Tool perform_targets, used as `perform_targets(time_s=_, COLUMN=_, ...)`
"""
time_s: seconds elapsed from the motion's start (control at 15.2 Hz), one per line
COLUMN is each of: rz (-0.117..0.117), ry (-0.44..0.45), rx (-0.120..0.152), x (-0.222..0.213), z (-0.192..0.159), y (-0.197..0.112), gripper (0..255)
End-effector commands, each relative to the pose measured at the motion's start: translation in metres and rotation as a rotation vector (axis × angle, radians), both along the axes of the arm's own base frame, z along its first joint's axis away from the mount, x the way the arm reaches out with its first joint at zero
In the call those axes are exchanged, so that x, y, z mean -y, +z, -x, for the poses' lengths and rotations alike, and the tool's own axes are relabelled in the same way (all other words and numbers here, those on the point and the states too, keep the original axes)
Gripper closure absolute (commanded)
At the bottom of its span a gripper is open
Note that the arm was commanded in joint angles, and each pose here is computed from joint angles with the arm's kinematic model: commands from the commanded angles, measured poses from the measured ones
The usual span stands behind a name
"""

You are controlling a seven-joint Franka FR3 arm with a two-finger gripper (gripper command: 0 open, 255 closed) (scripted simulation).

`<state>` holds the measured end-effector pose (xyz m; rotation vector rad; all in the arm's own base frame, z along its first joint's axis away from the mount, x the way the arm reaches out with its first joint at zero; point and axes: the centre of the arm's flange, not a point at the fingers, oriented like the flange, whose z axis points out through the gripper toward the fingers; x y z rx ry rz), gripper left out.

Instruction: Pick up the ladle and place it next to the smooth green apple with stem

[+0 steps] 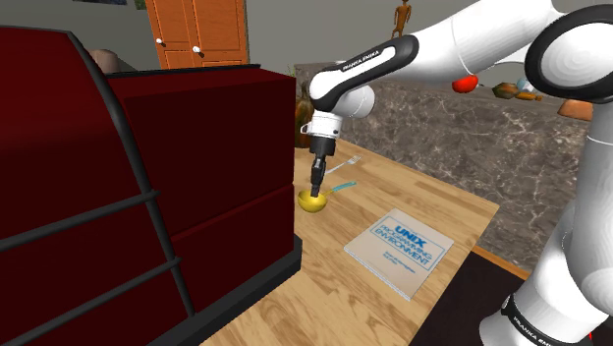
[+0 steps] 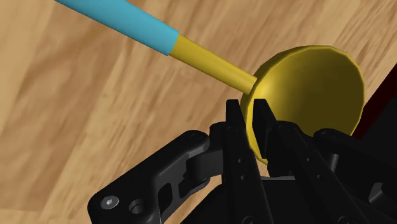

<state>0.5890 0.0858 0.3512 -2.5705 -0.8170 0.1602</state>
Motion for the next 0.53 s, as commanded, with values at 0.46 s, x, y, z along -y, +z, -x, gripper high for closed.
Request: perform_targets(time_s=0.46, rz=0.000, ry=0.000, rx=0.000, x=0.000, z=0.000, y=0.047, gripper=255)
